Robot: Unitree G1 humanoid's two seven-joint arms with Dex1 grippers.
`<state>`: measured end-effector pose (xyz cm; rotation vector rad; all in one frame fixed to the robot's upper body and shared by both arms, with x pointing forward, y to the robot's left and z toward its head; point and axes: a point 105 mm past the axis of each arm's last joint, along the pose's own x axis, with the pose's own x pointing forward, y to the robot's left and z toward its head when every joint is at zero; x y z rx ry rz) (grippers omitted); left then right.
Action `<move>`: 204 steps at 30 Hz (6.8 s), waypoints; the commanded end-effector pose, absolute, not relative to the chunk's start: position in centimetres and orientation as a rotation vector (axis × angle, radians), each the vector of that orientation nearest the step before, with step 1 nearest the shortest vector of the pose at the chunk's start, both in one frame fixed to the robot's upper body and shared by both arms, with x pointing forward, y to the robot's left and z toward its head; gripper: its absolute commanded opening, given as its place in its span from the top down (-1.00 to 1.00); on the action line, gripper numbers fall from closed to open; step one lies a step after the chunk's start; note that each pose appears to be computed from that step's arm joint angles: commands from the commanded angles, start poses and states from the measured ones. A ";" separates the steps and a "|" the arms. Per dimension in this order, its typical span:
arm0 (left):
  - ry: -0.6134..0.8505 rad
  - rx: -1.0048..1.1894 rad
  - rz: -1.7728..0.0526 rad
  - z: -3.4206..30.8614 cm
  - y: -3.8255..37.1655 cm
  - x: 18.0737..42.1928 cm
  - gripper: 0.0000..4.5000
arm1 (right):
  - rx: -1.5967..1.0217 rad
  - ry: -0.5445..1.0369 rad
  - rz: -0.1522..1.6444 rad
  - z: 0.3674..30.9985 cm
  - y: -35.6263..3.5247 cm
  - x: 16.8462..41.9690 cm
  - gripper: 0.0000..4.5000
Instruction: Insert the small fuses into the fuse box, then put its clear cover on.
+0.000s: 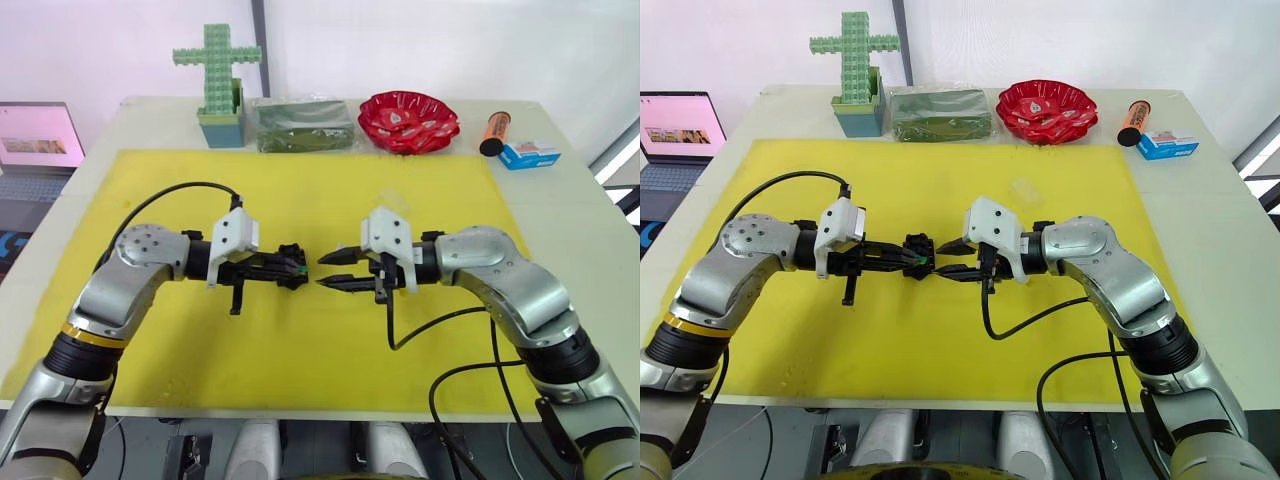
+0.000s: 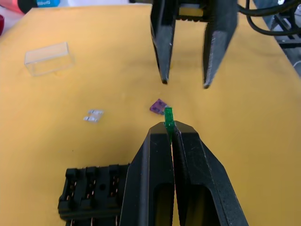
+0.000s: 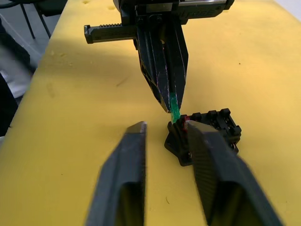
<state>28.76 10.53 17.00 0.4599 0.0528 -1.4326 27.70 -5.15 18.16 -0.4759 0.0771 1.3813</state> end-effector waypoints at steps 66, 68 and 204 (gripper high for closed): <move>0.033 0.356 -1.274 17.0 11.9 27.4 -0.43 | -0.439 0.044 1.371 19.3 -4.1 28.3 1.00; 0.034 0.315 -1.219 16.6 12.2 27.2 -0.77 | -0.438 0.045 1.357 19.4 -4.0 28.5 1.00; -0.139 0.096 -0.738 11.4 12.4 28.6 -1.00 | -0.633 0.104 1.439 17.9 -1.3 34.4 0.28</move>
